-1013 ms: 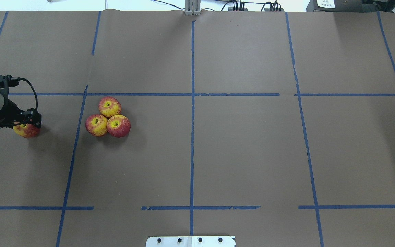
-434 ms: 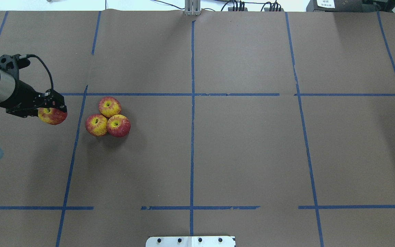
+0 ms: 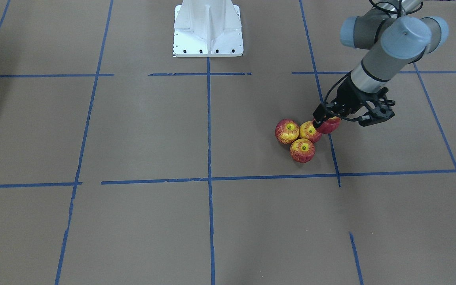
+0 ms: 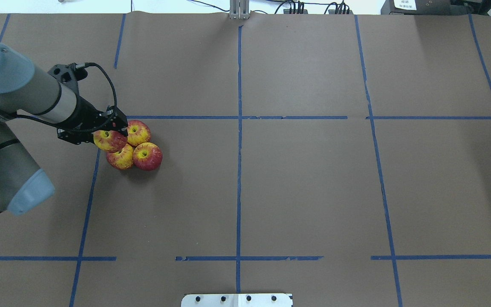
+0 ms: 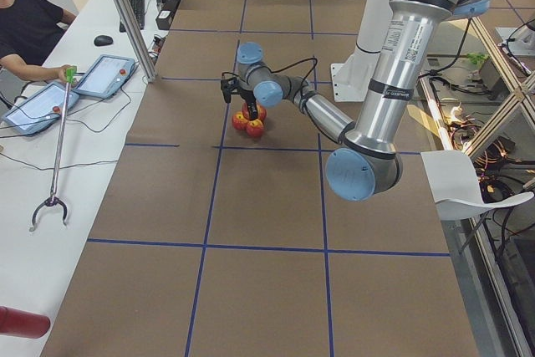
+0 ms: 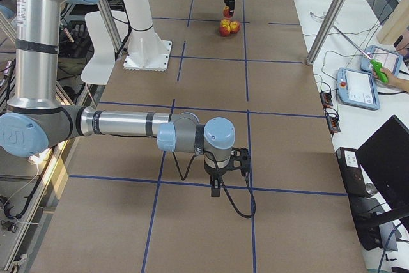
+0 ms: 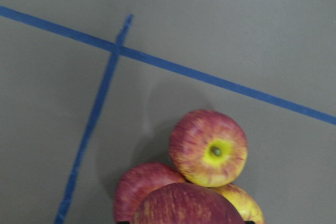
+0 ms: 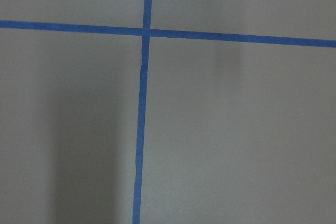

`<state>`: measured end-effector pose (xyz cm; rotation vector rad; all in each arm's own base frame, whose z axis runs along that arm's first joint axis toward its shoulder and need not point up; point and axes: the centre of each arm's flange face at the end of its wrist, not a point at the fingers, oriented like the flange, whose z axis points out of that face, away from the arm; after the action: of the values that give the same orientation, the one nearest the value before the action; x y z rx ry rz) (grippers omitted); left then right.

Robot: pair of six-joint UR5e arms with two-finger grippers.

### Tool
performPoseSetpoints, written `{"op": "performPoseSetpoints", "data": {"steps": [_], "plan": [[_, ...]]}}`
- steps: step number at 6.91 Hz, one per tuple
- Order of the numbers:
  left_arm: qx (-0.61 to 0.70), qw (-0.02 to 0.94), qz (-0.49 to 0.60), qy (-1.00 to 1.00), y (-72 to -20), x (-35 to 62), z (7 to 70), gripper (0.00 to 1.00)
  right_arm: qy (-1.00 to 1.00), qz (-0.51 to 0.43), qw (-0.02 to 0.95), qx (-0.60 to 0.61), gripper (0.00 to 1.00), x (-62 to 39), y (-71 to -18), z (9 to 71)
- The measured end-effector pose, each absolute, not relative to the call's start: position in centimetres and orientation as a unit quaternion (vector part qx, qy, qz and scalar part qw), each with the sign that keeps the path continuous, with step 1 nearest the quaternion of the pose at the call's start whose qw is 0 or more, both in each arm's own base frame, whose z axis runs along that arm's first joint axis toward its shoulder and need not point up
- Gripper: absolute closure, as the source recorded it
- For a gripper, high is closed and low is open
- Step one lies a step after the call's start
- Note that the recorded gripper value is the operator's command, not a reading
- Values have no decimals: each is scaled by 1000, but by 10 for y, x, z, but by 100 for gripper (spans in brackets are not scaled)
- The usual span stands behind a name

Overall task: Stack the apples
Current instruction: 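Carry the apple with the left gripper over the three-apple cluster, then lower the apple onto the top of the cluster and open the left gripper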

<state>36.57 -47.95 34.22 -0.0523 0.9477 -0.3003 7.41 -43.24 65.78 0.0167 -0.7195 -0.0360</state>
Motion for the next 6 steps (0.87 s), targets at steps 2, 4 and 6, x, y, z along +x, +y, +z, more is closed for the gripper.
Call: {"op": "performPoseSetpoints", "data": {"steps": [2, 4, 6], "plan": [[-21, 882, -144, 448, -478, 382, 336, 100, -353, -18, 936, 9, 0, 74, -433, 657], [-21, 883, -145, 445, -480, 386, 338, 100, -352, -18, 936, 9, 0, 74, -433, 657], [-24, 886, -147, 439, -484, 390, 344, 100, -352, -18, 936, 9, 0, 74, -433, 658]]}}
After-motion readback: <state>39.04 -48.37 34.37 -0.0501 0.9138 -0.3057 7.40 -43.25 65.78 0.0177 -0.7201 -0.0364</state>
